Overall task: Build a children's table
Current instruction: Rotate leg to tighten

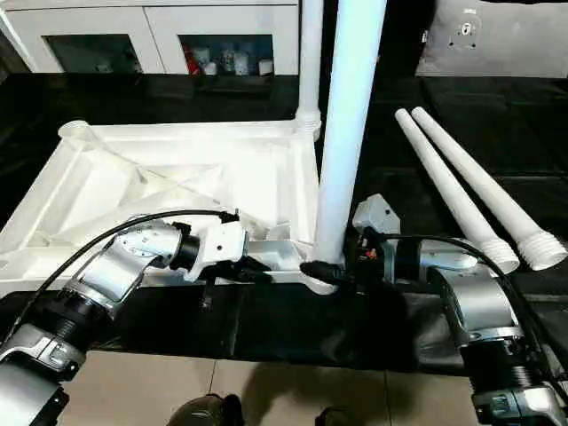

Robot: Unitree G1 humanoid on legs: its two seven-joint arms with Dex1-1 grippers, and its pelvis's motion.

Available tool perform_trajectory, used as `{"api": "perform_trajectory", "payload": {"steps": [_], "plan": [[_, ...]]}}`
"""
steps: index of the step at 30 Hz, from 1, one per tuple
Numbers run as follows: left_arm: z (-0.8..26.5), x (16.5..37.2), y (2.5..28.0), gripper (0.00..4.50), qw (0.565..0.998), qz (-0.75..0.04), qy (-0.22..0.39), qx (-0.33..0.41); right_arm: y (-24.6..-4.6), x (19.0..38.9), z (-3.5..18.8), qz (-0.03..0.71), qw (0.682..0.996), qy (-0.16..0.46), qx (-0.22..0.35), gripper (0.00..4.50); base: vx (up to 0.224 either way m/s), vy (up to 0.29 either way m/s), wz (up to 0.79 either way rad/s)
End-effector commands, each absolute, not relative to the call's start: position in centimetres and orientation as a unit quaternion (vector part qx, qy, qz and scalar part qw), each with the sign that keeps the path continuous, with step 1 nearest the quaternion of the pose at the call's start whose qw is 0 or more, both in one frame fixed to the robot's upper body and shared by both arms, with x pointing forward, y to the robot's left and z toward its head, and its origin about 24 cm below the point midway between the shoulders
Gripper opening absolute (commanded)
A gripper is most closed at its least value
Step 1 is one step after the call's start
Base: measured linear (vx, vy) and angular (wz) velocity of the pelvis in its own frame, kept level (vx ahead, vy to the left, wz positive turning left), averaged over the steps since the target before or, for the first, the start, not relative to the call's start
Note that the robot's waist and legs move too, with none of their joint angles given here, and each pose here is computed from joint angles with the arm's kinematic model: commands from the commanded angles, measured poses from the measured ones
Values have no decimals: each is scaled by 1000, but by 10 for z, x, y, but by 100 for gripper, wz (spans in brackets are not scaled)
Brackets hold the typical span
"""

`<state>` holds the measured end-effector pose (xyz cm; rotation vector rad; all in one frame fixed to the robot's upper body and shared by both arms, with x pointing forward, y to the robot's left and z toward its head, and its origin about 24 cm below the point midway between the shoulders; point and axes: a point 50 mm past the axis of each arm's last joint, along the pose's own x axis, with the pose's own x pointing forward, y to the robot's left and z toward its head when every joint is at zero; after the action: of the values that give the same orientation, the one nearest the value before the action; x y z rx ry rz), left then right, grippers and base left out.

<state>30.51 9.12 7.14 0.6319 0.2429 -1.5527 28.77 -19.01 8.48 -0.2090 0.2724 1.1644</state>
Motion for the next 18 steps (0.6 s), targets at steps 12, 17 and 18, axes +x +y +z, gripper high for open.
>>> {"api": "perform_trajectory", "payload": {"steps": [12, 17, 18], "plan": [[65, 297, 86, 0, 605, -728, 115, 301, -193, 283, 87, 583, 793, 145, -106, 359, 0, 0, 0], [65, 298, 87, 0, 609, -726, 114, 300, -191, 281, 84, 583, 794, 144, -94, 310, 0, 0, 0], [64, 298, 87, 0, 609, -725, 115, 300, -190, 281, 83, 583, 795, 144, -93, 299, 0, 0, 0]]}}
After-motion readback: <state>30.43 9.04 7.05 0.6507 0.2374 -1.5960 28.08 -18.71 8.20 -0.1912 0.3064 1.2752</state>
